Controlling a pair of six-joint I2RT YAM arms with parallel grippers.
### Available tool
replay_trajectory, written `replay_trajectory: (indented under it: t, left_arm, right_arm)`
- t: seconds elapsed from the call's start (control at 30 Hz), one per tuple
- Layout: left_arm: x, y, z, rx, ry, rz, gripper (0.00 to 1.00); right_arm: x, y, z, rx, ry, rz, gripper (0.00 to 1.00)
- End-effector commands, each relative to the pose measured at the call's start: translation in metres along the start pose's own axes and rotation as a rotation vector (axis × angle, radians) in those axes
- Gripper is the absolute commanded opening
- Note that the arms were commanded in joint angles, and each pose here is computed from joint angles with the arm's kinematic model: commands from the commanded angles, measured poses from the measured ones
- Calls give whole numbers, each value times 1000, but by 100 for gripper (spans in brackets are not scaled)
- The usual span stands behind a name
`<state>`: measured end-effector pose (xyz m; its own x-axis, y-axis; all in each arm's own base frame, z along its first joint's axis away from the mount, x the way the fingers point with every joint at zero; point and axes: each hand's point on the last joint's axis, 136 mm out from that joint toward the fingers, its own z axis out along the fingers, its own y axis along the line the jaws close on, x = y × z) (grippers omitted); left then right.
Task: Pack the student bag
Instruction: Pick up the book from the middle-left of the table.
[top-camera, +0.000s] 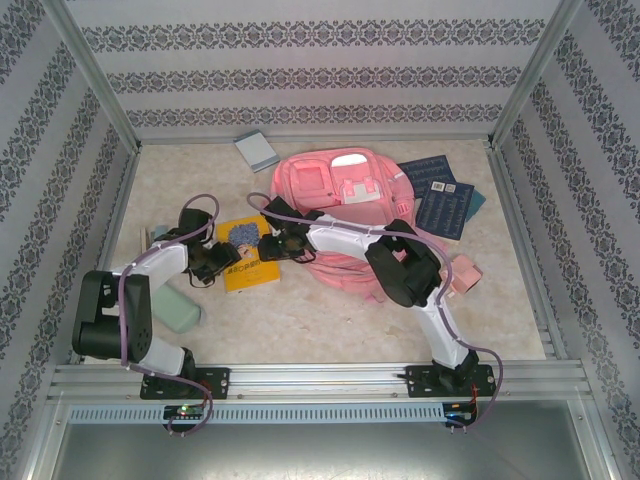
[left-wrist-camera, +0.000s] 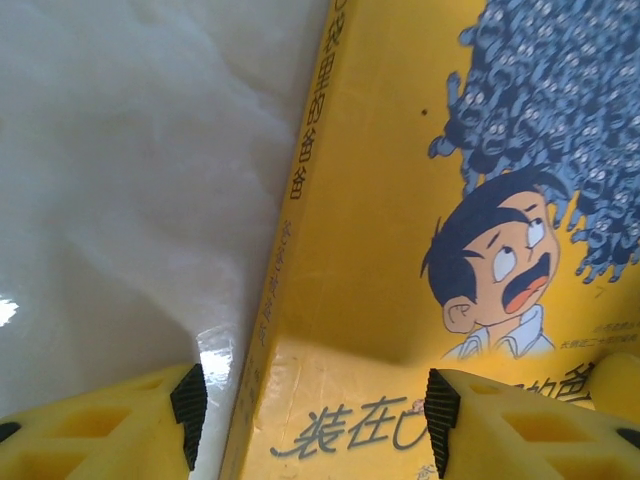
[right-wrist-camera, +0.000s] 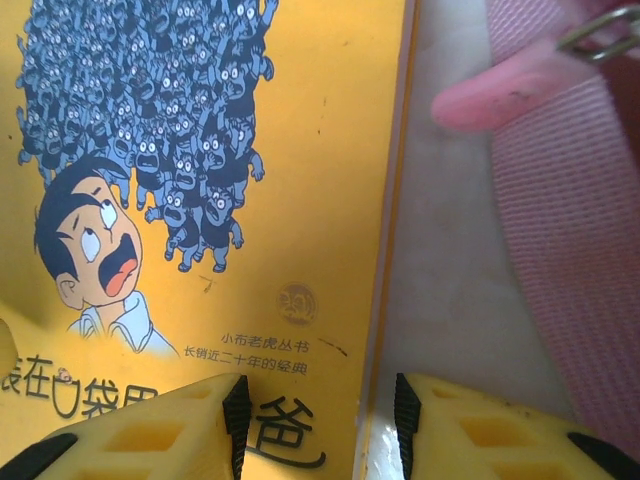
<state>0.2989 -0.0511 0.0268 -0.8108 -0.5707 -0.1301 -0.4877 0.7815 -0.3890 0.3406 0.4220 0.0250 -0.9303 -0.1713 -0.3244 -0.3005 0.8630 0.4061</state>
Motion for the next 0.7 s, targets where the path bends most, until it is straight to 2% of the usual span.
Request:
replay_trajectory:
  t: [0.0,0.1,0.2,0.3,0.57,0.67]
  left_arm:
    - [2,-3,7,41,18,6,61]
    - [5,-9,11,86,37,5,59]
    - [7,-28,8,190,55,15,54]
    - [8,-44,0,280,61,33,55]
    - [10,-88,-46,534,11,94,51]
    - [8,-94,-60,569,-31,104,51]
  right_arm:
    - [8,-1,10,23,30,-25,44]
    - [13,4,14,3,48,-32,40]
    - [16,7,16,-5,57,-36,38]
    - [17,9,16,-18,63,-37,37]
    - [17,16,12,-49,66,-41,37]
    - [16,17,11,-51,63,-41,37]
